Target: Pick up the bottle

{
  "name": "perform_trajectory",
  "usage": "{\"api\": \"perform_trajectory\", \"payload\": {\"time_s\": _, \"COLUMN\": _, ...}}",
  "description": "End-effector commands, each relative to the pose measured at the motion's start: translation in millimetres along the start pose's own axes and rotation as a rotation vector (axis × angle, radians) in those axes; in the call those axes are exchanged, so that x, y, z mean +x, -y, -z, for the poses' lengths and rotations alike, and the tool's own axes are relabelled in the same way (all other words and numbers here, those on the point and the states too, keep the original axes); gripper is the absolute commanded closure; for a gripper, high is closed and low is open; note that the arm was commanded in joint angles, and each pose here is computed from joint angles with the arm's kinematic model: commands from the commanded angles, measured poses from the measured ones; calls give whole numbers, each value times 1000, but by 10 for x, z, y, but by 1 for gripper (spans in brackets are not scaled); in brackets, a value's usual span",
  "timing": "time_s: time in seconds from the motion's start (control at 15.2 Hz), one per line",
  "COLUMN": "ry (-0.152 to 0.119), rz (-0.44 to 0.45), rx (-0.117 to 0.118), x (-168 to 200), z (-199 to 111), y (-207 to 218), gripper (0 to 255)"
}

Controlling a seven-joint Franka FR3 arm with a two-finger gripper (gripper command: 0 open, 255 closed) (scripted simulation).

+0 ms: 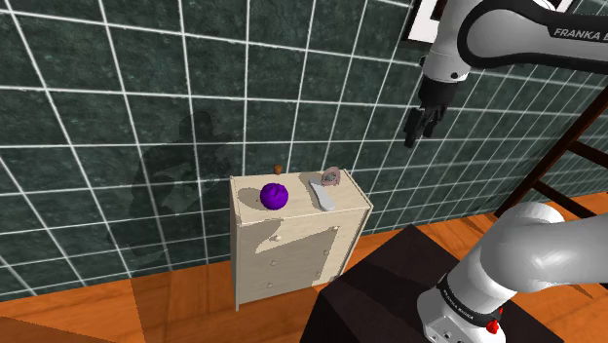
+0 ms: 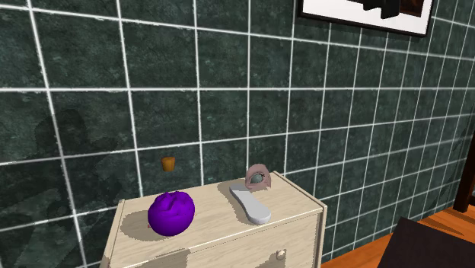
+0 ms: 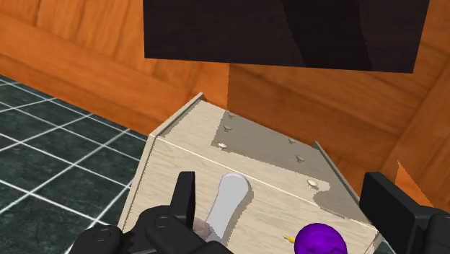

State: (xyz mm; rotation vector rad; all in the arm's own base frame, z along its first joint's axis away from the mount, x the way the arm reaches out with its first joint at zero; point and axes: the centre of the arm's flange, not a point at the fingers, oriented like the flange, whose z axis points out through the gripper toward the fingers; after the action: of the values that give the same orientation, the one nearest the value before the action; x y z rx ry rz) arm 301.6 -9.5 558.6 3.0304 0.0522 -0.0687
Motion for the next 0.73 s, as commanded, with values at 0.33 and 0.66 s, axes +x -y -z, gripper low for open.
{"api": "perform_trajectory", "payload": {"time_s": 0.33, "ry": 0, "rz": 2, "rx": 2, "x": 531, "z": -290, "y": 260, "gripper": 0}}
{"api": "perform_trajectory", "payload": {"time_s": 0.66, "ry": 0, "rz": 3, "rx": 4, "x": 1062, "z": -580, "y": 522, "gripper": 0}}
